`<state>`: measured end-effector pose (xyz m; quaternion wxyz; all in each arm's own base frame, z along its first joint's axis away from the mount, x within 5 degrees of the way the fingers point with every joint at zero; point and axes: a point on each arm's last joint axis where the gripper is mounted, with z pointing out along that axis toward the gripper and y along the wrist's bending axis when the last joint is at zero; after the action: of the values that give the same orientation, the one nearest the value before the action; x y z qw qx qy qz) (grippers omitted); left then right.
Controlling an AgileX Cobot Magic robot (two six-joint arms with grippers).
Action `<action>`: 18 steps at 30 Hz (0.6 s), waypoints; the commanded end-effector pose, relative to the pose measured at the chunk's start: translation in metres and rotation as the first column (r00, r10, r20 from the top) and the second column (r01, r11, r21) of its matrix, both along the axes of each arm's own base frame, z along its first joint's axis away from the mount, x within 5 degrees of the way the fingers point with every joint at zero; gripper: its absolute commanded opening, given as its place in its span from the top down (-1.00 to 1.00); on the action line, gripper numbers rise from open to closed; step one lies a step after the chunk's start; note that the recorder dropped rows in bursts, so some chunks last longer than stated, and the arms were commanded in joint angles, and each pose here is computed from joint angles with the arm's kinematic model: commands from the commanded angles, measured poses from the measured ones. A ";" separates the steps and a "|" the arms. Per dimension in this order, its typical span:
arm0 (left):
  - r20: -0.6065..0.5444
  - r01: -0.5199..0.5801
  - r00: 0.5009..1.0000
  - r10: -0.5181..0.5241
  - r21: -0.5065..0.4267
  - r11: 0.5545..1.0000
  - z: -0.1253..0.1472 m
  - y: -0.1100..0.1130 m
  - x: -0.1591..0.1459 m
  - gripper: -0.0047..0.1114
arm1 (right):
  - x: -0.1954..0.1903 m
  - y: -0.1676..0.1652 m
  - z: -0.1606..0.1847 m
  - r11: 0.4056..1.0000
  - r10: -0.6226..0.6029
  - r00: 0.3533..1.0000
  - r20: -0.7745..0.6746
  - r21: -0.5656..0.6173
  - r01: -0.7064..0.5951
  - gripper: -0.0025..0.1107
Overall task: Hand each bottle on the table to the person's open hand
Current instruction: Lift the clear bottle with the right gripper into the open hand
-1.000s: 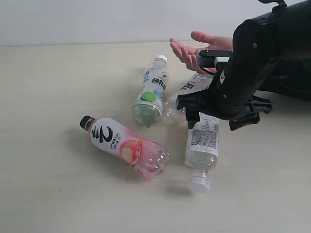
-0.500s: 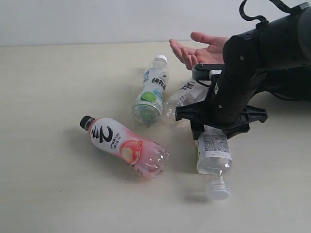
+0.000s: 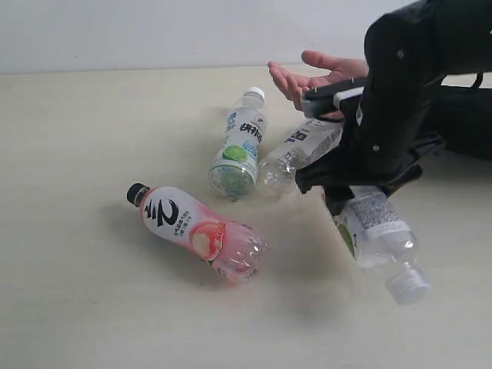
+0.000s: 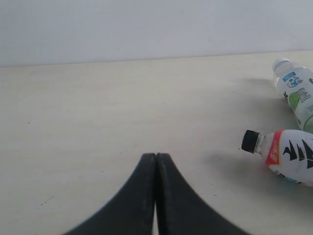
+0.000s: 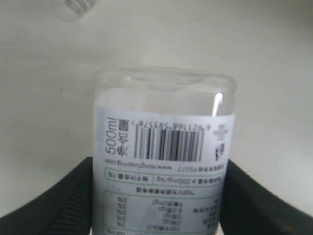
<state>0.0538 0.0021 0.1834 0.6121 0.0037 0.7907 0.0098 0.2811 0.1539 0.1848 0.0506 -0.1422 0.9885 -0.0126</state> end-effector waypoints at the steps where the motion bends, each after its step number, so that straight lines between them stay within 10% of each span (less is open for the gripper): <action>1: 0.009 0.000 1.000 0.000 -0.003 1.000 0.000 0.000 0.000 0.88 | 0.003 -0.009 0.049 0.996 0.086 0.996 0.033 -0.013 -0.085 0.96; 9: 0.009 0.001 1.000 -0.001 0.000 1.000 0.000 0.000 0.000 0.88 | 0.026 -0.034 0.141 0.997 0.060 0.978 0.202 0.034 -0.069 0.96; 18: 0.009 0.001 1.000 -0.001 -0.001 1.000 0.000 0.000 0.000 0.88 | 0.077 -0.023 0.154 0.986 0.076 0.961 0.265 0.125 -0.112 0.96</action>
<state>0.0538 0.0021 0.1834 0.6121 0.0037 0.7907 0.0098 0.3408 0.1257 0.3422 0.1891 -0.1750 0.9657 0.0332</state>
